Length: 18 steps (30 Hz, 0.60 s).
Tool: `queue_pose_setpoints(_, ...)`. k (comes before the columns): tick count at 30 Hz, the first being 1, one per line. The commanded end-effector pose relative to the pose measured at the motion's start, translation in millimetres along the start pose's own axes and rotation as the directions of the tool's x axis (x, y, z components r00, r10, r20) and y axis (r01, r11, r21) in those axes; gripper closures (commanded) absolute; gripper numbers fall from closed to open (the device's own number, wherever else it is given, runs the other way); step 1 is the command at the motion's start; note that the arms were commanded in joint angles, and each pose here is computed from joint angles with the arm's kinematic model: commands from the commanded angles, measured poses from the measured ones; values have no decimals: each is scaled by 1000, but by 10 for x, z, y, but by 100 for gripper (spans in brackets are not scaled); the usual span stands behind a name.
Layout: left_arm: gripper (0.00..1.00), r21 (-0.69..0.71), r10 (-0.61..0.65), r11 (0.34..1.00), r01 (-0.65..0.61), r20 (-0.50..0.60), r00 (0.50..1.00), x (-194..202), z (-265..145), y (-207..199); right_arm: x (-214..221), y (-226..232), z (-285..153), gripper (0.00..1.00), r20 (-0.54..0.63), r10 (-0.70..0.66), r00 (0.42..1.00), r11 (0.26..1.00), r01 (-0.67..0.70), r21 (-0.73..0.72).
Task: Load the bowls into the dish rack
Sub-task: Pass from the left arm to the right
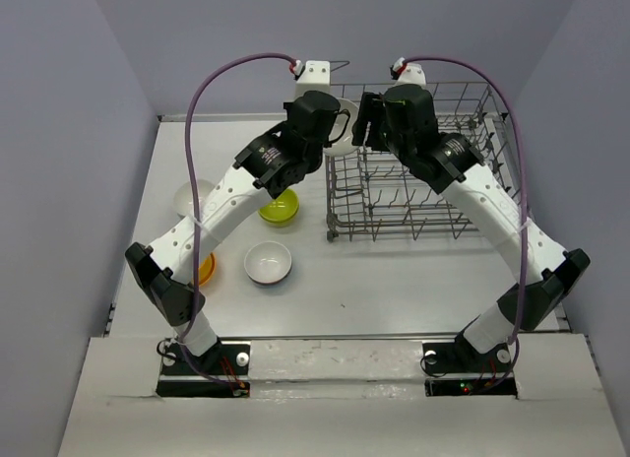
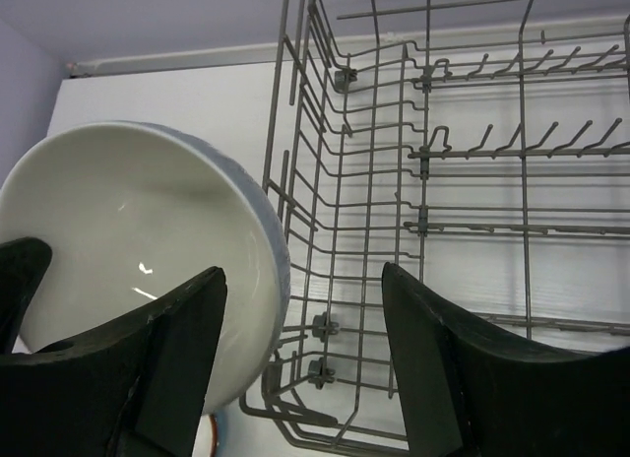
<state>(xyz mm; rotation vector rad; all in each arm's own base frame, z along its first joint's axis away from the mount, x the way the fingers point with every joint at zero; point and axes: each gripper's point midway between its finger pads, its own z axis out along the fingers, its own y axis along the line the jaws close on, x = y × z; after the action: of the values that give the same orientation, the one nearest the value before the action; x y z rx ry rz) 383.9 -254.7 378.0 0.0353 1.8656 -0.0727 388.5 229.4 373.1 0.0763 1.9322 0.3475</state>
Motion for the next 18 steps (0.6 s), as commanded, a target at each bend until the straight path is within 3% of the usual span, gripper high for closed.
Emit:
queue_pose_setpoints(1,100,16,-131,991,130,135,982,-482,-277,87,-253,46,59,31,82,0,997,1000,-2,26)
queue_pose_setpoints(6,100,13,-132,991,131,137,982,-480,-311,112,-258,50,140,47,86,-2,996,999,-1,44)
queue_pose_setpoints(18,100,-9,-96,995,97,112,989,-337,-206,74,-479,64,28,47,140,6,990,999,-11,38)
